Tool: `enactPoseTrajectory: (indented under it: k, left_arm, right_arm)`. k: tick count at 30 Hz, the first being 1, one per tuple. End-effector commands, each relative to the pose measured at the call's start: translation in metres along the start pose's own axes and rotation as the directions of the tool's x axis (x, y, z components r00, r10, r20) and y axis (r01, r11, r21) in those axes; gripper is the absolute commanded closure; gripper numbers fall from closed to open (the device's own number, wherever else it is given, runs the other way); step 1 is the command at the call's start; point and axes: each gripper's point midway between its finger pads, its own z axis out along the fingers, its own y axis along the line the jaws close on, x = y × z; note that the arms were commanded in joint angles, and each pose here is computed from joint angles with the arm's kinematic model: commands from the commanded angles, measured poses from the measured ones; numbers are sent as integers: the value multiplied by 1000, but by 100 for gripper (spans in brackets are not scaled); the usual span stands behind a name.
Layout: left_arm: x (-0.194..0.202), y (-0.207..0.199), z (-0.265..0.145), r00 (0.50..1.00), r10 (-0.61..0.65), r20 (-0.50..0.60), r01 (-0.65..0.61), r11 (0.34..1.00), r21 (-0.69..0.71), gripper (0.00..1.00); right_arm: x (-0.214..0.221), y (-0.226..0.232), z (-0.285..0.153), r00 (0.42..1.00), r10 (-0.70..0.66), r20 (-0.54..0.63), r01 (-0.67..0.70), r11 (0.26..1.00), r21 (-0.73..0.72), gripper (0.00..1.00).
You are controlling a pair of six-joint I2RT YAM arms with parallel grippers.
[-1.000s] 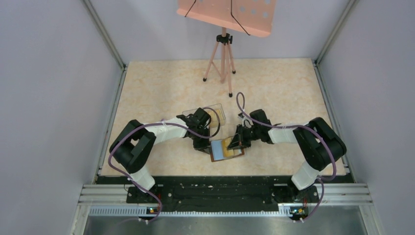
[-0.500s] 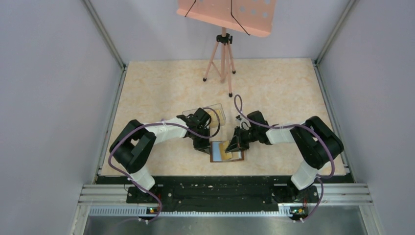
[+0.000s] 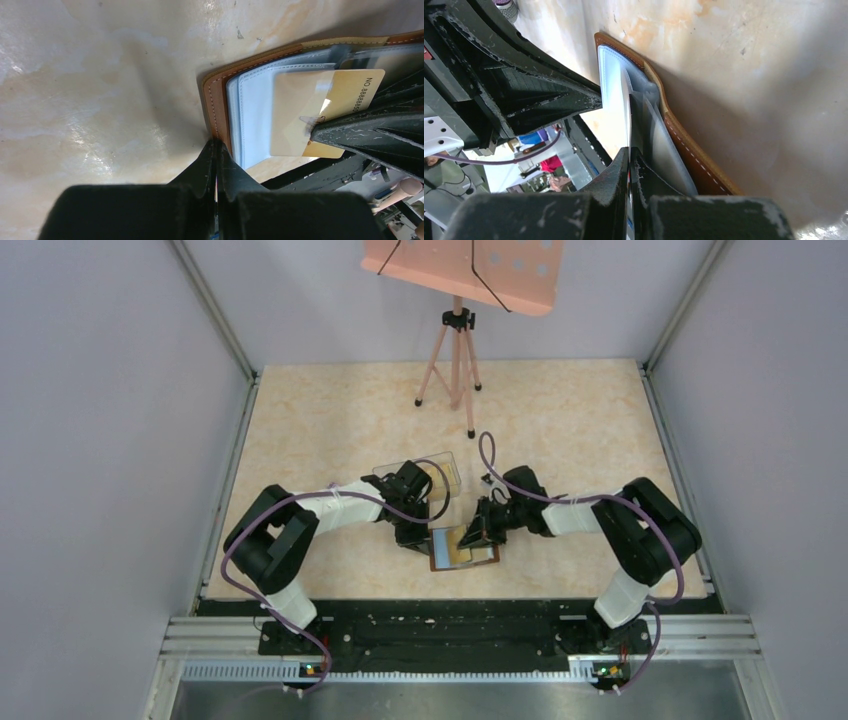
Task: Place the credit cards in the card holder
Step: Insert the credit card into the card holder.
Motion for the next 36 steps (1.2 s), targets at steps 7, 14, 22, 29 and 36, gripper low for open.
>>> enactPoseTrajectory:
  k: [7,14,22,29,36]
  left_arm:
    - [11,11,14,1000,2,-6,-2,999,-42,100]
    - [11,11,13,1000,2,-3,-2,999,-44,100]
    - [10,9,15,1000,2,-8,-3,999,-40,100]
    - [7,5,16,1000,8,-11,-8,999,-33,100]
    - [7,4,17,1000,11,-15,-11,999,-32,100]
  right_arm:
    - [6,10,11,996,-83,-36,84,996,39,94]
    - [4,12,-6,986,-146,-75,160,959,234,66]
    - [0,23,-19,969,-222,-112,247,909,337,41]
    - [0,34,-29,960,-255,-112,278,895,350,31]
    - [-3,31,-30,961,-258,-100,276,886,371,31]
